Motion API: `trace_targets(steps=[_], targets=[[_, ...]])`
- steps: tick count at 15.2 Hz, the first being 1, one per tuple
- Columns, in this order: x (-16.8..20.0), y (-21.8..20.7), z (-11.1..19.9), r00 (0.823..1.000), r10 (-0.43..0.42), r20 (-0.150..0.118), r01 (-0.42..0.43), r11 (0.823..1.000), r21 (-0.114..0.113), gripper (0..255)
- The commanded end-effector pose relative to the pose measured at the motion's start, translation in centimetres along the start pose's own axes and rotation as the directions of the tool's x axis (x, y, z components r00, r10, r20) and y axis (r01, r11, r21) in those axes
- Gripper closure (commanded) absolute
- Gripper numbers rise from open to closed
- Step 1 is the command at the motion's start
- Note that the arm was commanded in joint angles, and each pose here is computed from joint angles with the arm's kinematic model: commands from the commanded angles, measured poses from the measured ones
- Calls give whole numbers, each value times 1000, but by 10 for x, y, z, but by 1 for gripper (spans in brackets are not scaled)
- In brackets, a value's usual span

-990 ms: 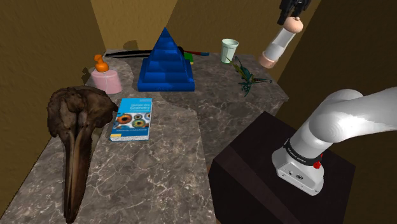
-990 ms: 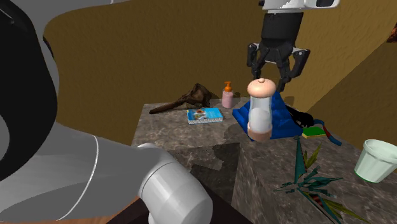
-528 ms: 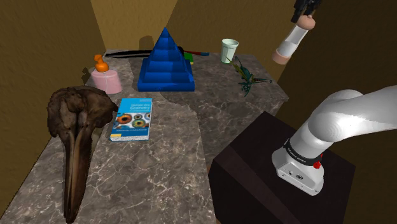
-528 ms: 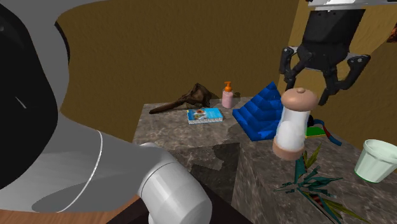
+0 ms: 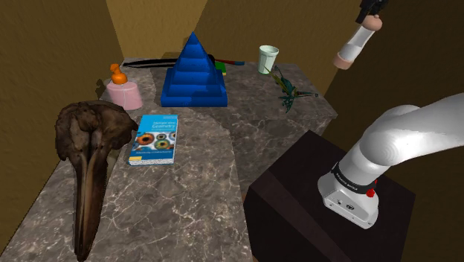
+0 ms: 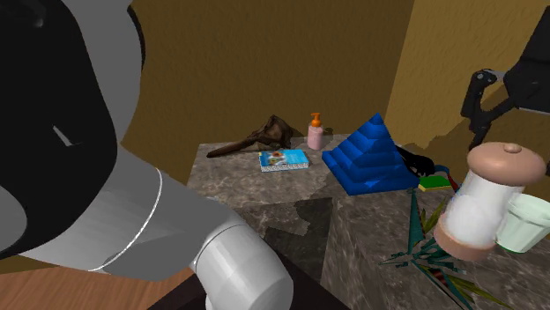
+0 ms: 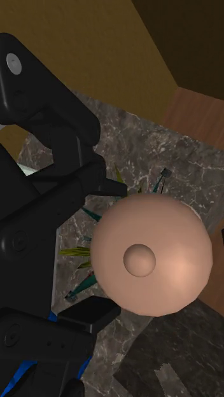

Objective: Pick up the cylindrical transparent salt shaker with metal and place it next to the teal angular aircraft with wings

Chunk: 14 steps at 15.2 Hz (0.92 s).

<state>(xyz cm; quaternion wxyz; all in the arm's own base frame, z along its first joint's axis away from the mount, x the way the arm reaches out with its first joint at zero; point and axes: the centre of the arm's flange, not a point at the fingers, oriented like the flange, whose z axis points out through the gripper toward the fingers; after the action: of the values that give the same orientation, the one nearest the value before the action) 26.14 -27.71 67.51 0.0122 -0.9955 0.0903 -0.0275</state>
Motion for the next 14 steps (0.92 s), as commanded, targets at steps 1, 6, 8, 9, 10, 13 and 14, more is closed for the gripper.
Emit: trace_targets(steps=[1, 6, 8, 9, 10, 13, 14], targets=[[-2, 28, 1, 1000, -1, 1, 1, 1000, -1, 255], [-1, 94, -1, 1000, -1, 1, 1, 1000, -1, 255], [0, 121, -2, 1000, -1, 0, 1, 1000, -1, 255], [-1, 121, 3, 1000, -1, 1, 1, 1000, -1, 255], [-1, 121, 8, 1000, -1, 1, 1, 1000, -1, 255], [-2, 122, 24, 1000, -1, 1, 1, 1000, -1, 255], [-2, 122, 30, 1000, -1, 1, 1, 1000, -1, 255]])
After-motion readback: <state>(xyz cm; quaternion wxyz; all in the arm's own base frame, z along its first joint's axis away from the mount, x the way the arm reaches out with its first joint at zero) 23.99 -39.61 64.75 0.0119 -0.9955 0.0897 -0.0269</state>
